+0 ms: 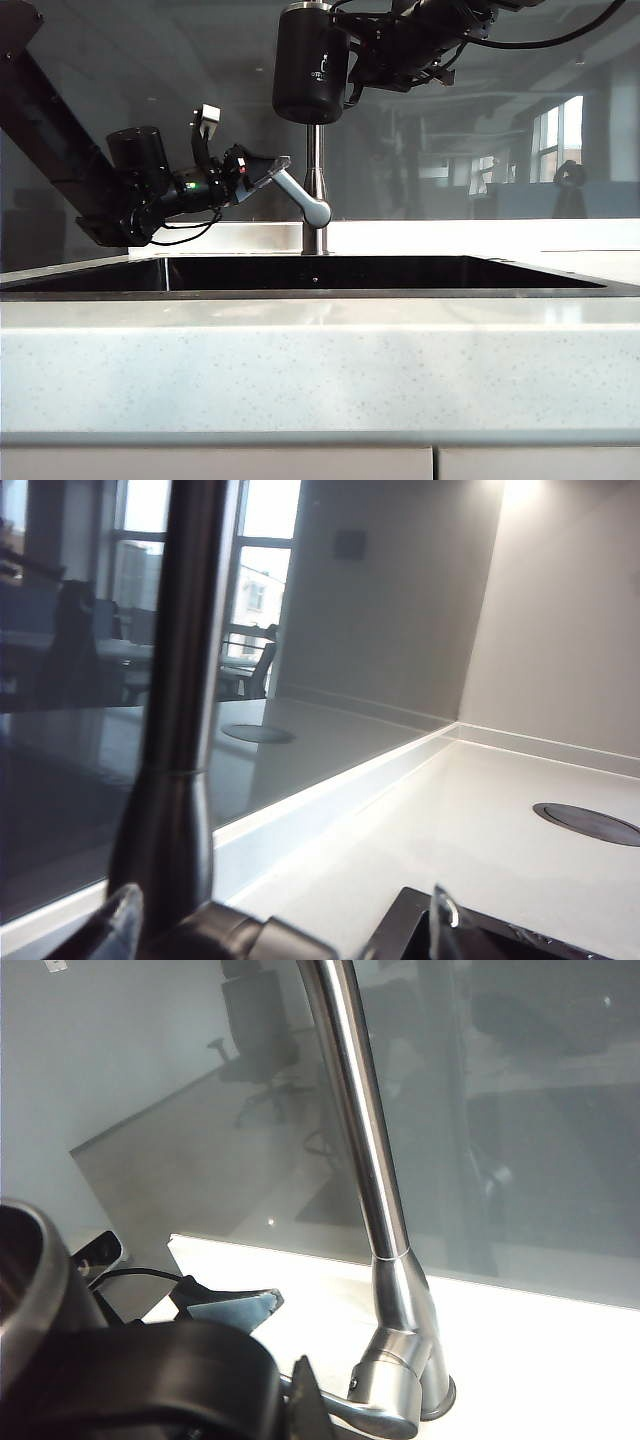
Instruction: Pick up the mug next to the sink, go to the faucet to get some water, pour the water into the sink, and finally put the mug back to its place.
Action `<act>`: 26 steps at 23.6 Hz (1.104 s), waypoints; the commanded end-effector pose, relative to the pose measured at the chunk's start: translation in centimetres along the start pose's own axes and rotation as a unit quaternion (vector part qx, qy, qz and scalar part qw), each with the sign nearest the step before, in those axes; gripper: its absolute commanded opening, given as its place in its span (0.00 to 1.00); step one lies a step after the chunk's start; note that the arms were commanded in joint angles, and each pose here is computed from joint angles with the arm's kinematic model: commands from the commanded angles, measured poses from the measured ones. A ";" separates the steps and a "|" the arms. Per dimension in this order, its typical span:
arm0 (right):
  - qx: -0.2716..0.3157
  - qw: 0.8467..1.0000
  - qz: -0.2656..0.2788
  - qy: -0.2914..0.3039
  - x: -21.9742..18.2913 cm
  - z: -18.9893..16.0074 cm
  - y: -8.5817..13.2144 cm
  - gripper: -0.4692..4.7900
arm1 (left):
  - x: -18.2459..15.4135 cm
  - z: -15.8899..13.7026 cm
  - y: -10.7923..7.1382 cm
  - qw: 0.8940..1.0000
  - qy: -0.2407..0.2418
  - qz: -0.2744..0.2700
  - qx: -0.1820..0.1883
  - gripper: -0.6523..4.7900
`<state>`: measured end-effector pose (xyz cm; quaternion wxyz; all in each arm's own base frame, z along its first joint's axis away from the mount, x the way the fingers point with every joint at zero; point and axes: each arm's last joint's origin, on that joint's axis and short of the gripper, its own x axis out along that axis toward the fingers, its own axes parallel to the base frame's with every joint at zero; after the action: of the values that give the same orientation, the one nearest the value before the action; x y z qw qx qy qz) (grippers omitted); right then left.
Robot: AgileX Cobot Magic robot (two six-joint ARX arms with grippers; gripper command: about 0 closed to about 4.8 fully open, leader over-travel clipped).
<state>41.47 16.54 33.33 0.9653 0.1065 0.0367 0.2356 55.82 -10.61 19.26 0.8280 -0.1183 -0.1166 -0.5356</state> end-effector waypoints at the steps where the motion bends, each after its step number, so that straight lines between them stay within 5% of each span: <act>1: 0.000 0.999 0.010 -0.036 -0.4 1.5 0.4 0.09 | -0.4 0.8 0.3 1.000 -0.003 0.004 0.011 0.79; 14: 0.000 0.999 0.010 -0.036 -0.4 1.5 0.4 0.09 | -1.1 0.9 0.8 1.000 0.003 0.007 0.013 0.80; 19: 0.000 0.999 0.010 -0.036 -0.4 1.5 0.4 0.09 | -1.1 0.9 0.8 1.000 0.006 0.005 -0.025 0.80; 26: 0.000 0.999 0.010 -0.036 -0.4 1.5 0.4 0.09 | -0.9 0.8 0.7 0.999 0.013 -0.005 -0.030 0.80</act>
<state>41.47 16.54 33.26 0.9655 0.1047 0.0399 0.2350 56.19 -9.11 18.92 0.8291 -0.1411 -0.0837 -0.5344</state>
